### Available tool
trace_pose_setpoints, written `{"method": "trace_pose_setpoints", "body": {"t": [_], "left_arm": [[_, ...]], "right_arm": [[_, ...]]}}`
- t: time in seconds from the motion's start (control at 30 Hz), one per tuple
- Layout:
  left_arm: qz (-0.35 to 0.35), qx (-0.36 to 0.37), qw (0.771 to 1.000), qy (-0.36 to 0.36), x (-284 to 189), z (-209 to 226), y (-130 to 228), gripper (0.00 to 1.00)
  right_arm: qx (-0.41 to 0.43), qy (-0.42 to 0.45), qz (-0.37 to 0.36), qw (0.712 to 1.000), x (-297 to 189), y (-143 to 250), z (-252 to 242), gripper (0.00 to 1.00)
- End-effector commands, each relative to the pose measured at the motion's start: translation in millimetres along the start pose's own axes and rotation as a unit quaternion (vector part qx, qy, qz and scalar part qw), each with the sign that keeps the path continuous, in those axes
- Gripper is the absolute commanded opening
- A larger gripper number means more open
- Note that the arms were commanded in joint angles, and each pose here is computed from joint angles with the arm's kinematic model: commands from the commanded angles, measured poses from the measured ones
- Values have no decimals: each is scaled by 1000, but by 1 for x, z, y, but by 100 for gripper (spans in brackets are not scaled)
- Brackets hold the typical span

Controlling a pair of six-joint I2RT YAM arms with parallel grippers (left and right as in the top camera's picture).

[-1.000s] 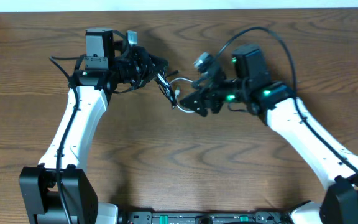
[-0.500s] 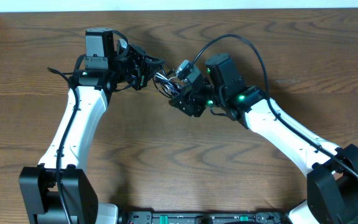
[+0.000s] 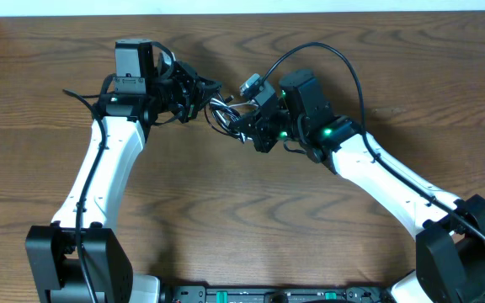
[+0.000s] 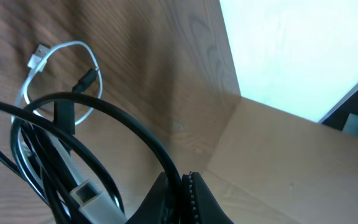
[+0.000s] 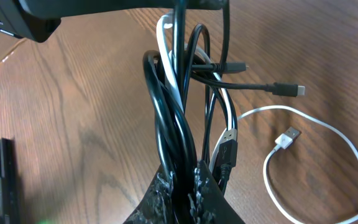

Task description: Untangle cables

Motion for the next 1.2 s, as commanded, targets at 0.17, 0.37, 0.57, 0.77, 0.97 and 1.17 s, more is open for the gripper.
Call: {"method": "trace_pose_setpoints", "body": {"t": [0.17, 0.37, 0.57, 0.77, 0.97, 1.17], "left_arm": [[-3, 258, 966, 5, -7, -6, 2, 8], [29, 420, 907, -14, -7, 5, 10, 35], [60, 473, 879, -24, -8, 15, 19, 53], [118, 505, 855, -36, -12, 31, 35, 53], [156, 529, 834, 12, -7, 25, 54, 57], [174, 600, 780, 40, 9, 13, 75, 65]], "right_arm": [[92, -49, 7, 995, -14, -6, -11, 1], [196, -84, 27, 977, -36, -5, -34, 1], [278, -116, 24, 953, -56, -10, -52, 1], [385, -143, 28, 912, -70, -15, -60, 1], [404, -187, 15, 895, -78, -32, -58, 1], [379, -249, 23, 891, -86, -45, -45, 1]]}}
Point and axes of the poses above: each gripper's point midway between its finger pads, its own x axis out along the fingers, its own z axis along the line the jaws close on, y = z × x, the point moved 8 cm from there along -x, back along the fingers, and after that the axes turned 10 degrees about x, right-handed, at the moved point
